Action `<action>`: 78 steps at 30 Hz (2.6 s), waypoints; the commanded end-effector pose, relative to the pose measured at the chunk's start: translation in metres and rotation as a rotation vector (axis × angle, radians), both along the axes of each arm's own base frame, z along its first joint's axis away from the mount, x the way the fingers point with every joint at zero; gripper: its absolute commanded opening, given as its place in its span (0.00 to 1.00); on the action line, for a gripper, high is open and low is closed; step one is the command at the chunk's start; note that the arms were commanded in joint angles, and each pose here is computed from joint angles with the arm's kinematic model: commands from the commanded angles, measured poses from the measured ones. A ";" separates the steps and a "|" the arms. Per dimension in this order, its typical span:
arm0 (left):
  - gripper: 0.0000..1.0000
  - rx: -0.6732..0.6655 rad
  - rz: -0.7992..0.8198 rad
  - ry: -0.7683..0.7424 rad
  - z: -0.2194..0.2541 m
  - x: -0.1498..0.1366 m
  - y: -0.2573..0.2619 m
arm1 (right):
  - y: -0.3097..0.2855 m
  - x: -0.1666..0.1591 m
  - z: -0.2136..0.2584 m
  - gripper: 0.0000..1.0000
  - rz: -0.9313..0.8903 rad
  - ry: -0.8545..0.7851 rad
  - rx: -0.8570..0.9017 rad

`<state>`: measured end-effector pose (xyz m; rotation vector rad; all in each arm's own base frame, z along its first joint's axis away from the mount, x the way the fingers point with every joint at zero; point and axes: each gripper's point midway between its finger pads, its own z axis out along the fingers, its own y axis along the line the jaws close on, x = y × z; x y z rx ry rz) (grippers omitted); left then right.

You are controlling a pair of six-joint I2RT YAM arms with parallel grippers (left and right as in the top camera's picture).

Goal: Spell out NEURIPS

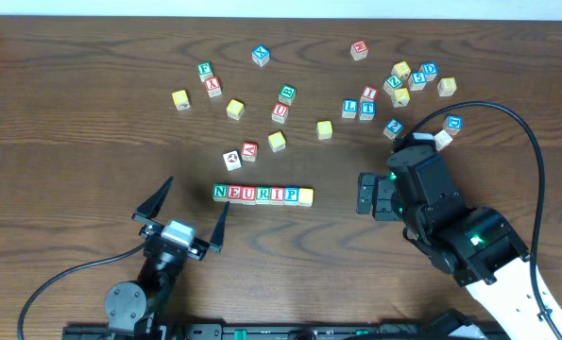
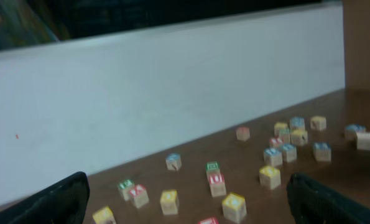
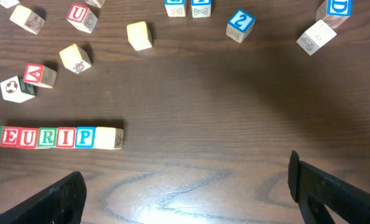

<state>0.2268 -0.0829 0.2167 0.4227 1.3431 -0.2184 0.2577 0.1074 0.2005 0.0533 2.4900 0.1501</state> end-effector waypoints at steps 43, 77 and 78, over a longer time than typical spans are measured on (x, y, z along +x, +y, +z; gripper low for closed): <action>0.99 0.059 -0.019 0.292 -0.072 0.000 -0.003 | -0.004 -0.003 0.008 0.99 0.069 -0.033 -0.085; 0.99 0.059 -0.019 0.292 -0.072 0.000 -0.003 | -0.060 -0.017 -0.002 0.99 0.054 -1.012 0.045; 0.99 0.059 -0.019 0.292 -0.072 0.000 -0.003 | -0.061 -0.016 -0.019 0.99 0.050 -0.943 0.045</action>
